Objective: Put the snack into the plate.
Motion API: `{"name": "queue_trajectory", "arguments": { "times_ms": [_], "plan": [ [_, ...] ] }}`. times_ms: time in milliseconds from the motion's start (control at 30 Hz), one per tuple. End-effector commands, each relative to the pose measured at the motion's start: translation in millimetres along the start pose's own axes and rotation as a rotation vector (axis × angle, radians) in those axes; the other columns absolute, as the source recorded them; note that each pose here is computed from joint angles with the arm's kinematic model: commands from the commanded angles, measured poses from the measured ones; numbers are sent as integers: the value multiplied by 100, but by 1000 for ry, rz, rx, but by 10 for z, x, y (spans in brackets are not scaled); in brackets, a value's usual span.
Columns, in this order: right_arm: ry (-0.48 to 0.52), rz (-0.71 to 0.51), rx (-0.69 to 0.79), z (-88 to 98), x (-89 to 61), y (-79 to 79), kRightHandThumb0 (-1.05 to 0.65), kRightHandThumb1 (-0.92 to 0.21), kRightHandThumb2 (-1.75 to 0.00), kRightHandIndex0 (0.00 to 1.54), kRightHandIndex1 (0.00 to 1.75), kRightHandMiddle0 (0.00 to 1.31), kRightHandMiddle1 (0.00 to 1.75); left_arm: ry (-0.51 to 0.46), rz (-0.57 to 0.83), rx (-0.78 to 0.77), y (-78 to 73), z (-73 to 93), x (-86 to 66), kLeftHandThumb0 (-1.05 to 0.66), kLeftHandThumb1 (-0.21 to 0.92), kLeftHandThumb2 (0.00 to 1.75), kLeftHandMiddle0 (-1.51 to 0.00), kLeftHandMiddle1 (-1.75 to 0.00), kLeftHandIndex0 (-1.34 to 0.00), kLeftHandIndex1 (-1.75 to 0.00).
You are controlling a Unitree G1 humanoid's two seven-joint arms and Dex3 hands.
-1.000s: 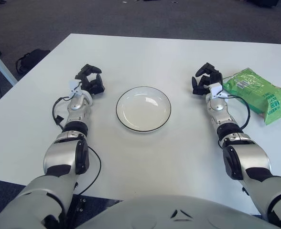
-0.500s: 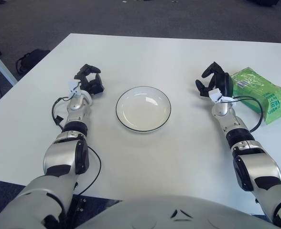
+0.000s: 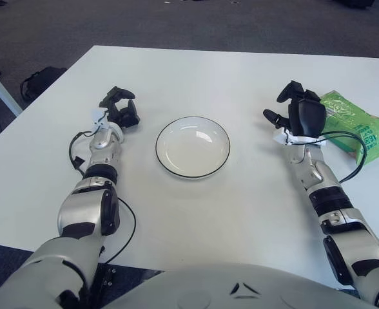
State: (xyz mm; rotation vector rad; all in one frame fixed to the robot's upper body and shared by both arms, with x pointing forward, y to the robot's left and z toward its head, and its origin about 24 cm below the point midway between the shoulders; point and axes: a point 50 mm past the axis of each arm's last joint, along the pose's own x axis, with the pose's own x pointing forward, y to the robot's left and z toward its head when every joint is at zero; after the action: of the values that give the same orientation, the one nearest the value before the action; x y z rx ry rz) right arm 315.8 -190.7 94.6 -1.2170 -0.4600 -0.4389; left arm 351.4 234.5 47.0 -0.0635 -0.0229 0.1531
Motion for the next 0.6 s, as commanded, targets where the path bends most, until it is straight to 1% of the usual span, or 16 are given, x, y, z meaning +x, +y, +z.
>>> {"name": "queue_trajectory", "arguments": {
  "times_ms": [0, 33, 67, 133, 167, 267, 367, 433, 500, 533, 567],
  "plan": [
    [-34, -10, -90, -21, -3, -87, -57, -92, -59, 14, 131, 6, 145, 143, 4, -1, 40, -334, -175, -50, 27, 138, -131, -175, -66, -175],
    [-42, -14, -103, -22, -3, -113, -59, -92, -59, 13, 130, 5, 141, 141, 3, 1, 39, -333, -176, -50, 27, 138, -131, -175, -66, -175],
    [-47, -18, -111, -22, -4, -132, -63, -92, -61, 12, 126, 3, 133, 139, 2, 3, 38, -333, -176, -50, 26, 138, -130, -175, -66, -175],
    [-52, -23, -120, -24, -6, -159, -68, -92, -63, 11, 120, 1, 124, 138, 2, 5, 36, -332, -177, -50, 26, 139, -130, -175, -66, -175],
    [-53, -30, -124, -28, -9, -181, -69, -92, -63, 11, 119, 1, 122, 139, 4, 6, 35, -334, -176, -50, 26, 139, -130, -175, -66, -175],
    [-56, -50, -138, -40, -13, -240, -74, -92, -67, 11, 105, 0, 112, 144, 9, 8, 34, -336, -174, -50, 26, 139, -130, -175, -66, -175],
    [-58, -66, -153, -56, -15, -294, -77, -92, -70, 12, 96, 0, 106, 148, 8, 7, 32, -338, -172, -50, 26, 139, -130, -175, -66, -175],
    [-60, -72, -162, -85, -15, -350, -78, -92, -72, 11, 84, 0, 100, 150, 7, 6, 29, -340, -171, -50, 26, 139, -130, -175, -66, -175],
    [-60, -61, -172, -129, -9, -402, -80, -92, -73, 11, 69, 0, 90, 151, 5, 6, 26, -341, -171, -50, 26, 138, -130, -175, -66, -175],
    [-62, -43, -182, -168, 5, -438, -80, -92, -73, 11, 66, 0, 88, 153, 5, 8, 26, -342, -170, -50, 27, 138, -130, -175, -66, -175],
    [-63, -30, -189, -194, 16, -464, -82, -92, -74, 10, 60, 0, 81, 153, 5, 9, 26, -342, -170, -50, 27, 138, -130, -175, -66, -175]
  ]
}}
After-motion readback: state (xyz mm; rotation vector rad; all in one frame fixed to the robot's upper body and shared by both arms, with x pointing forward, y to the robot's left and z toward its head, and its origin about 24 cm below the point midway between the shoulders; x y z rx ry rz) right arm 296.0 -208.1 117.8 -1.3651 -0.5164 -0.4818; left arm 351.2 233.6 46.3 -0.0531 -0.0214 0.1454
